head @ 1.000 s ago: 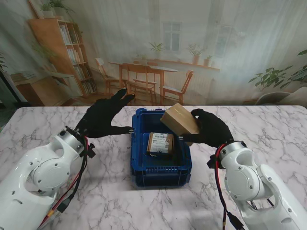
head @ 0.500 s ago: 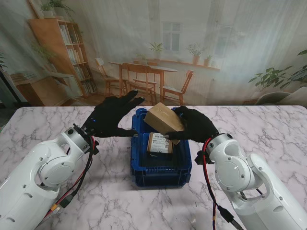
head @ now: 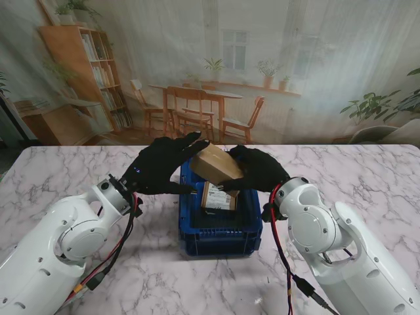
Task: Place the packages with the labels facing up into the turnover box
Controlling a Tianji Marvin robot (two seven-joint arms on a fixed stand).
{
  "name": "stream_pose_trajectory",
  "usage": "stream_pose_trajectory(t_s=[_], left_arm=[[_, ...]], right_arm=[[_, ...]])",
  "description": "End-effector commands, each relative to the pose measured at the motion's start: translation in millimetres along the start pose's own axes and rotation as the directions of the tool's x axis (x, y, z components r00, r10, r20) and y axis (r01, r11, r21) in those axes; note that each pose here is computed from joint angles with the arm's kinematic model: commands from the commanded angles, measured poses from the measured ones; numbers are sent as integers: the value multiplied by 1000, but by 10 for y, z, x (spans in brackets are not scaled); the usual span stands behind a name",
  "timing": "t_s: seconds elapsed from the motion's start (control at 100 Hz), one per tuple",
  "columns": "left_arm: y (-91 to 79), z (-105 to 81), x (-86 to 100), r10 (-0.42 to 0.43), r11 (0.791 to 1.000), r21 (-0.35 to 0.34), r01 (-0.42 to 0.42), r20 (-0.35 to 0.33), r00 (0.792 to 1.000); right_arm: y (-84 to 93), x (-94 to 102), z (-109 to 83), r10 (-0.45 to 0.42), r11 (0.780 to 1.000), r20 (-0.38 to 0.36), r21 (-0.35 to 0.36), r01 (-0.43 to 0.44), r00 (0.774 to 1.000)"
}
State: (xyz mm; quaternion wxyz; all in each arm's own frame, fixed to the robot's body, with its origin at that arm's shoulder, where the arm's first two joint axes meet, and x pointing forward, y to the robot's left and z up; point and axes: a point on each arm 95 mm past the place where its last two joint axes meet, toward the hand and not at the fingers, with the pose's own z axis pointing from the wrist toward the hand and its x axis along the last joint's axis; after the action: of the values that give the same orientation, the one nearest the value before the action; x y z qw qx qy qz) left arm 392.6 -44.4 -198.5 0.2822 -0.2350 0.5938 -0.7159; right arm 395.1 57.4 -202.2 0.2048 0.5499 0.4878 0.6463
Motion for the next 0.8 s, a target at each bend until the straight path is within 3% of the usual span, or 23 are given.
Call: stream_pose_trajectory(t_s=[0.0,0.3,0.62,0.79], left_arm=[[9,22,7,5,1000,8,-5,-14,1000],[-67,61,-9,38,999,37,-37,-50,998],[-70,156,-40,102,995,6,-102,-85,991],[-39,188,-52,80,997,-2,-81,-99,992]], right_arm=[[1,10,14,-4,1000,1,18,4,1000],[-15,20,55,-13,997,-13,72,14,1000],[-74,26,66,-6,988,-49,154,13,999],[-100,24,58,4,984,-63,179,8,998]])
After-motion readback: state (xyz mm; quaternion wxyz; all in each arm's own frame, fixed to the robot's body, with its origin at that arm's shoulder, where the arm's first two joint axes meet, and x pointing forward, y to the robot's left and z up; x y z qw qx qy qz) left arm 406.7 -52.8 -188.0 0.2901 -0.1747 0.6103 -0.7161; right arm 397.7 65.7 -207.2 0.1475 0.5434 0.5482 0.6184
